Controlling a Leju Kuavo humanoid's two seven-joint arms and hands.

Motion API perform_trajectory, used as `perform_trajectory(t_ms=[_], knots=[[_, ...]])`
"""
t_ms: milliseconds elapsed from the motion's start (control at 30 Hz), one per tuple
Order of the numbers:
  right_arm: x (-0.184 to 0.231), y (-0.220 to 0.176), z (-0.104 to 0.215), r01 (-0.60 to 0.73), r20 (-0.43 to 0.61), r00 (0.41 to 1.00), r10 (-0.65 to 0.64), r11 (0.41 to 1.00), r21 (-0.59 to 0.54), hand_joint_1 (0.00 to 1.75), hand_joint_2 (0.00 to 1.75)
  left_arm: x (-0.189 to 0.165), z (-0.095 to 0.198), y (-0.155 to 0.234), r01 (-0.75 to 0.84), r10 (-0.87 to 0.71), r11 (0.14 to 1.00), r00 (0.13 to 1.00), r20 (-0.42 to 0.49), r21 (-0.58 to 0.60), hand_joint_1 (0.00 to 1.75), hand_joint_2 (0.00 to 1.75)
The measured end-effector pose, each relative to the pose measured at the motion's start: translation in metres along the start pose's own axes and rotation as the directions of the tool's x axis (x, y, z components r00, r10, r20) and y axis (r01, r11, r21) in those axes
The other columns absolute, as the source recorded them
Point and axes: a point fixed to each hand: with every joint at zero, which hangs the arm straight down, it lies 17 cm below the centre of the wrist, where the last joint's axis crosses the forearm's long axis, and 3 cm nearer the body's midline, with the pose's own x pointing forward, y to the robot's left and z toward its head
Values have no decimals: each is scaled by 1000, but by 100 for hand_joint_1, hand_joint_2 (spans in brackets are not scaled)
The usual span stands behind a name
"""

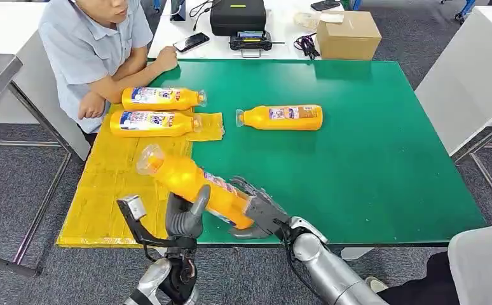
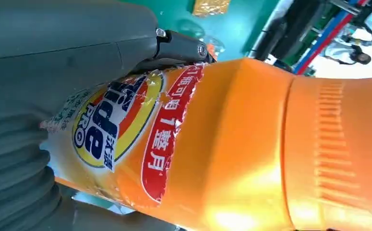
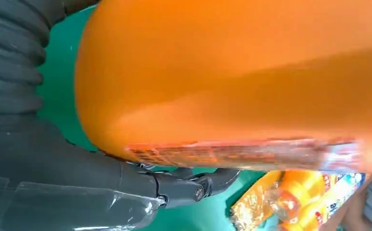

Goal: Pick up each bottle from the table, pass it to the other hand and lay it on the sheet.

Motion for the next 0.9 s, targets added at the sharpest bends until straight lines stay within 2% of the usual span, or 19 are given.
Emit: perform_trajectory(t_ms=[133,200,233,267,300,367,400,433,500,567,600,700,767,833,900], knots=[[-6,1,6,14,-11,1000,-14,1000,-21,0,175,25,-1,-2,126,-126,992,984,123,9,175,175],[-9,2,8,21,-16,1000,-22,999,-27,0,175,29,-1,-4,138,-137,990,981,139,7,175,175],[-10,2,9,23,-17,1000,-24,999,-30,0,175,33,-1,-4,168,-168,986,972,163,15,143,175],[-11,1,10,24,-17,1000,-25,999,-37,0,175,40,0,-5,235,-236,971,949,210,31,103,175],[-12,1,12,23,-15,1000,-24,999,-45,0,175,49,1,-6,343,-346,937,897,275,58,141,175],[-13,0,15,18,-3,1000,-18,998,-54,0,175,62,5,-21,604,-583,791,693,424,98,155,175],[-13,-1,16,16,4,1000,-16,998,-59,0,175,64,10,-33,720,-666,685,552,501,116,175,175],[-13,-2,17,13,9,1000,-13,998,-62,0,175,64,15,-48,833,-731,531,358,581,155,175,175],[-12,-5,16,13,18,1000,-11,997,-71,0,175,51,15,-58,942,-762,221,6,648,251,175,175],[-12,-7,15,19,21,1000,-17,997,-77,0,175,44,3,-44,949,-763,37,-175,622,312,175,175],[-12,-7,15,21,21,1000,-20,997,-77,0,175,46,-4,-34,945,-777,2,-204,595,326,175,175],[-12,-8,14,28,20,999,-26,997,-79,0,175,64,-29,3,935,-863,7,-174,474,355,175,175],[-10,-10,12,30,24,999,-28,996,-83,0,175,61,-38,19,939,-891,-6,-161,424,344,175,175],[-9,-10,11,33,26,999,-31,996,-87,0,175,54,-42,28,941,-896,-65,-202,396,332,175,175],[-8,-13,9,34,29,999,-31,995,-95,0,175,48,-49,37,931,-885,-163,-284,368,326,175,175]])
